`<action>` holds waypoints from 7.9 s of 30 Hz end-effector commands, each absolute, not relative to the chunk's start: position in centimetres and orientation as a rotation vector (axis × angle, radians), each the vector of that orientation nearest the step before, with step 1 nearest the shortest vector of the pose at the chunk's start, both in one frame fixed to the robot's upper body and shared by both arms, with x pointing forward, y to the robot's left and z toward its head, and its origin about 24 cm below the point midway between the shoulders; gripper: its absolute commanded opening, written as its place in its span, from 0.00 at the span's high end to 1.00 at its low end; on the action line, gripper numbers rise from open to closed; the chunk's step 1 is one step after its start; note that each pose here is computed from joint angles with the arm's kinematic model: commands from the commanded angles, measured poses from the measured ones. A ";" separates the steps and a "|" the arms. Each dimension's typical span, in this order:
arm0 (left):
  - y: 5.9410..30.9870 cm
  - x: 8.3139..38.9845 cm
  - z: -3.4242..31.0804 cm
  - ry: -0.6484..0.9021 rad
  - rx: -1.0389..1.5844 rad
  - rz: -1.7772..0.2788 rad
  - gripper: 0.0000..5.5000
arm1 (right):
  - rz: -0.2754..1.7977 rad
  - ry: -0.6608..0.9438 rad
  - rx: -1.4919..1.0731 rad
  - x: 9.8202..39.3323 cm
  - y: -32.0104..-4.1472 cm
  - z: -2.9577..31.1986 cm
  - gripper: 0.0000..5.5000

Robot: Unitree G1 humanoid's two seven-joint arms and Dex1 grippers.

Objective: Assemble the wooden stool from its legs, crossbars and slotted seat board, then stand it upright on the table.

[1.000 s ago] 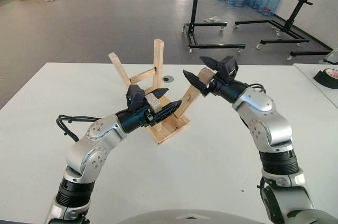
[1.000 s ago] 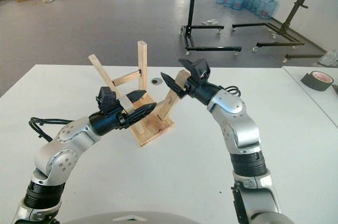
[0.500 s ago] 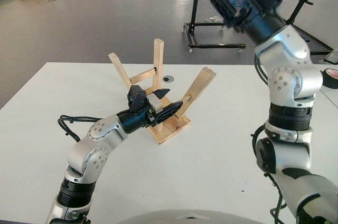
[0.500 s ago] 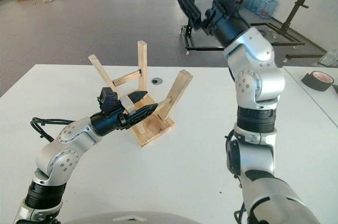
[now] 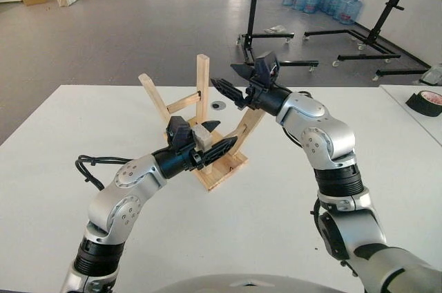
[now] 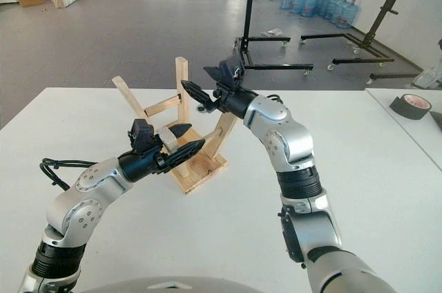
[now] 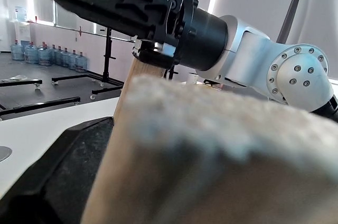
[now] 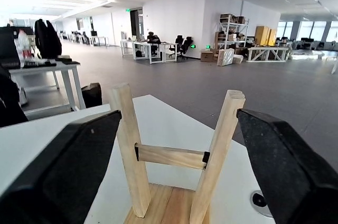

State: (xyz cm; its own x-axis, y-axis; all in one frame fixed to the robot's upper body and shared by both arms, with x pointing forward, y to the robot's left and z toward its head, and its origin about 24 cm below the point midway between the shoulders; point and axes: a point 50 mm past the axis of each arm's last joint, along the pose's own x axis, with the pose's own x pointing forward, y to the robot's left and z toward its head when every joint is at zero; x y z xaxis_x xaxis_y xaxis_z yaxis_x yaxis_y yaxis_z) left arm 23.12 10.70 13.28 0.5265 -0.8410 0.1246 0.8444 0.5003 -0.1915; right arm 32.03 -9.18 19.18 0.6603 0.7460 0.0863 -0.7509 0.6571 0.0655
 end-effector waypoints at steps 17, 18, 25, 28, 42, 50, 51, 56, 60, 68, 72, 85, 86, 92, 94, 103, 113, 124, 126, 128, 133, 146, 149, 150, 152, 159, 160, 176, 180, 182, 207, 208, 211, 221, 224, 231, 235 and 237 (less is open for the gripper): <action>13.3 20.8 15.6 -0.087 -0.284 -1.142 0.36 | 0.723 -0.392 0.121 27.8 -13.8 24.1 0.27; 13.9 20.7 15.8 -0.091 -0.283 -1.133 0.36 | 0.741 -0.377 0.129 27.2 -14.2 23.7 0.27; 17.8 21.0 15.9 -0.076 -0.266 -1.006 0.36 | 0.951 -0.100 0.142 22.6 -17.9 19.5 0.27; 17.7 20.6 16.0 -0.080 -0.292 -1.013 0.36 | 1.049 0.099 0.162 20.2 -17.1 16.2 0.27; 21.7 22.9 17.8 -0.034 -0.322 -0.929 0.36 | 0.975 0.308 0.131 19.2 -10.6 7.6 0.27; 17.9 24.4 11.7 0.161 -0.132 -0.844 0.36 | 0.975 0.347 0.041 18.8 -12.1 6.7 0.27; 17.2 24.1 11.5 0.167 -0.138 -0.871 0.36 | 0.968 0.342 0.027 18.9 -12.0 6.6 0.27; 14.3 22.8 11.4 0.228 -0.127 -1.067 0.36 | 0.927 0.375 -0.066 18.9 -14.0 6.4 0.27; 11.2 22.9 11.7 0.262 -0.186 -1.173 0.36 | 0.860 0.466 -0.213 19.7 -19.2 7.4 0.27; 10.7 22.7 12.9 0.226 -0.260 -1.273 0.36 | 0.882 0.414 -0.216 20.9 -19.5 8.8 0.27; 14.1 22.4 14.3 0.148 -0.321 -1.204 0.36 | 0.920 0.365 -0.083 20.2 -17.2 8.8 0.27; 19.0 24.0 15.4 0.090 -0.289 -1.035 0.36 | 0.675 0.143 0.098 21.6 -9.4 7.4 0.27; 19.0 24.0 15.4 0.091 -0.288 -1.039 0.36 | 0.633 0.129 0.107 21.7 -9.3 7.4 0.27; 18.9 24.0 15.3 0.098 -0.281 -1.049 0.36 | 0.431 0.094 0.118 21.9 -8.6 6.8 0.27; 18.8 23.9 15.3 0.100 -0.279 -1.051 0.36 | 0.360 0.066 0.107 22.1 -9.1 6.9 0.27; 20.7 23.1 12.2 0.217 -0.081 -1.000 0.36 | 0.331 0.037 0.065 22.7 -12.5 7.2 0.27; 21.3 26.1 6.9 0.275 0.186 -0.952 0.36 | 0.604 0.124 -0.026 24.5 -16.4 7.6 0.27; 19.8 29.1 7.4 0.211 0.193 -1.154 0.36 | 0.939 0.243 -0.142 27.6 -20.1 8.2 0.27; 19.8 29.4 7.3 0.222 0.199 -1.167 0.36 | 1.002 0.234 -0.147 28.5 -19.7 8.3 0.27; 19.7 29.8 7.1 0.228 0.223 -1.171 0.38 | 1.049 0.243 -0.156 29.3 -19.3 7.8 0.26; 18.4 30.3 6.7 0.166 0.217 -1.229 0.52 | 1.133 0.249 -0.153 29.7 -19.8 6.9 0.40; 19.6 30.2 7.2 0.178 0.193 -1.337 0.79 | 1.275 0.260 -0.119 29.2 -19.9 7.0 0.77; 19.7 30.2 7.0 0.199 0.193 -1.368 0.79 | 1.291 0.263 -0.117 28.9 -19.8 6.8 0.77; 19.6 30.0 6.9 0.205 0.188 -1.379 0.79 | 1.301 0.264 -0.114 28.7 -19.7 6.7 0.77; 19.5 29.8 6.7 0.213 0.169 -1.394 0.79 | 1.324 0.269 -0.097 28.2 -19.6 6.7 0.78; 18.3 22.8 9.0 0.445 -0.301 -1.574 0.79 | 1.473 0.599 0.276 22.2 -18.5 9.6 0.78; 17.8 21.4 9.5 0.499 -0.370 -1.598 0.79 | 1.494 0.670 0.328 21.1 -18.5 10.3 0.79; 17.8 16.0 9.6 0.839 -0.854 -1.302 0.82 | 1.216 1.200 0.871 16.6 -19.7 10.0 0.82; 18.3 17.6 9.7 0.815 -0.905 -1.227 0.66 | 1.101 1.162 0.831 18.2 -19.2 9.4 0.75; 18.6 18.6 10.4 0.779 -0.911 -1.212 0.60 | 1.081 1.130 0.861 19.0 -19.1 9.8 0.68; 29.6 18.0 10.9 0.667 -0.196 -0.886 0.19 | 0.926 0.551 0.330 19.4 -23.3 10.6 0.22; 30.5 18.0 11.3 0.637 -0.037 -0.879 0.19 | 0.927 0.510 0.221 19.3 -23.9 10.2 0.22; 30.8 16.1 10.5 0.638 0.373 -1.062 0.19 | 1.043 0.426 -0.153 17.8 -24.4 9.3 0.22; 25.6 12.8 6.2 0.483 0.719 -1.383 0.19 | 1.309 0.330 -0.413 13.5 -21.6 5.2 0.22; 25.0 12.8 5.5 0.457 0.701 -1.389 0.19 | 1.274 0.316 -0.298 13.0 -20.2 4.7 0.22; 23.7 13.8 4.1 0.390 0.702 -1.412 0.19 | 1.297 0.337 -0.237 14.0 -18.7 2.6 0.22; 23.7 13.9 3.7 0.392 0.710 -1.438 0.19 | 1.317 0.324 -0.236 14.2 -17.7 2.5 0.22; 23.7 14.2 3.8 0.382 0.706 -1.434 0.24 | 1.322 0.316 -0.233 14.3 -17.3 2.6 0.22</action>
State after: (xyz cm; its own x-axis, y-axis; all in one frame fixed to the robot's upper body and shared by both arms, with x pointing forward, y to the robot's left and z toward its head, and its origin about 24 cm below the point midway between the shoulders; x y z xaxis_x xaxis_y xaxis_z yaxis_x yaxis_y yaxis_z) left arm 14.29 23.48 4.44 0.1462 -0.7889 -0.5969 0.9717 0.0015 0.2361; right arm 14.03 -17.68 2.45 0.2178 0.9112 -0.3496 -0.9705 0.2403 0.0218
